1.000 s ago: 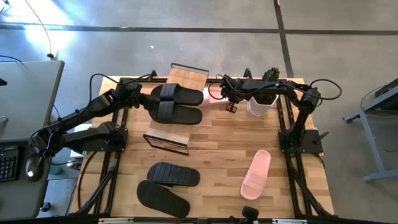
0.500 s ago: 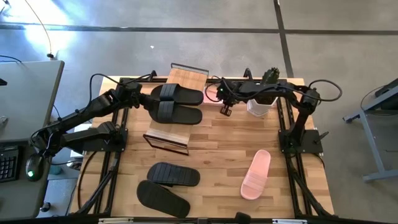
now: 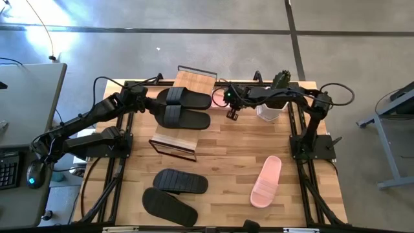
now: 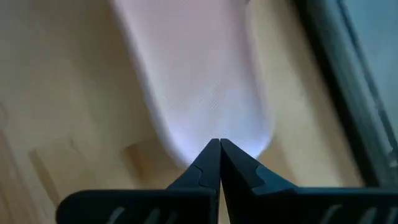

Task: Pick and place slides into the shelf
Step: Put the pink slides under the shelf

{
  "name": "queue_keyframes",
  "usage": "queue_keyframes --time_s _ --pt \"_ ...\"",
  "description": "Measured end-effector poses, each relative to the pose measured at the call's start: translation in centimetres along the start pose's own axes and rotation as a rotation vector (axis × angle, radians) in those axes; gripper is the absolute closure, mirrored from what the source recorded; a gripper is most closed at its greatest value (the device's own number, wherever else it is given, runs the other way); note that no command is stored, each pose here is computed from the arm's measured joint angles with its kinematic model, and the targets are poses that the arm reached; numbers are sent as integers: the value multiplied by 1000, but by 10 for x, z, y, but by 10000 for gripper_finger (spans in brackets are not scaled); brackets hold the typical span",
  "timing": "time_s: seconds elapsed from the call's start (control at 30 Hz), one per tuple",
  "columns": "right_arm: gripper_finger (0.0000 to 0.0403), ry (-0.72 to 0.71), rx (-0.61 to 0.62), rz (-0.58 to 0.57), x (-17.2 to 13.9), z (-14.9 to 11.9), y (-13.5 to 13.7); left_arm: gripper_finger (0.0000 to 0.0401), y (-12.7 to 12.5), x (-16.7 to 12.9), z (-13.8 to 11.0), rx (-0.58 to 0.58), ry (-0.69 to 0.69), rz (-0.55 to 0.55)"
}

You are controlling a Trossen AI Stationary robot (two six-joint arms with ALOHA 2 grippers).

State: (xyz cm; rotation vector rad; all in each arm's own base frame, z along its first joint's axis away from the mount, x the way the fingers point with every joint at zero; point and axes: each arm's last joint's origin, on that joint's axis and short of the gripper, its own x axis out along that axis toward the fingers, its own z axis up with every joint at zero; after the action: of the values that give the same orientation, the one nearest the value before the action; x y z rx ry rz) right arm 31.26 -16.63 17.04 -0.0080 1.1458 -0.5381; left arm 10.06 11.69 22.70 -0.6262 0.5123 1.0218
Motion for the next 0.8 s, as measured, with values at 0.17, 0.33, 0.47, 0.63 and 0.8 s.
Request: queue_keyframes --time_s 0.17,0.33,0.47,0.63,0.8 --pt "403 -92 22 -20 -20 8 -7 401 0 0 0 0 0 0" --pt "403 88 -2 -65 -18 -10 -11 401 0 0 0 0 0 0" --pt "403 139 -9 -101 -16 -14 -10 401 0 0 0 0 0 0" --pt "403 130 5 -77 -7 -13 -7 401 0 0 0 0 0 0" --pt "403 162 10 -77 5 -15 -4 401 0 0 0 0 2 1"
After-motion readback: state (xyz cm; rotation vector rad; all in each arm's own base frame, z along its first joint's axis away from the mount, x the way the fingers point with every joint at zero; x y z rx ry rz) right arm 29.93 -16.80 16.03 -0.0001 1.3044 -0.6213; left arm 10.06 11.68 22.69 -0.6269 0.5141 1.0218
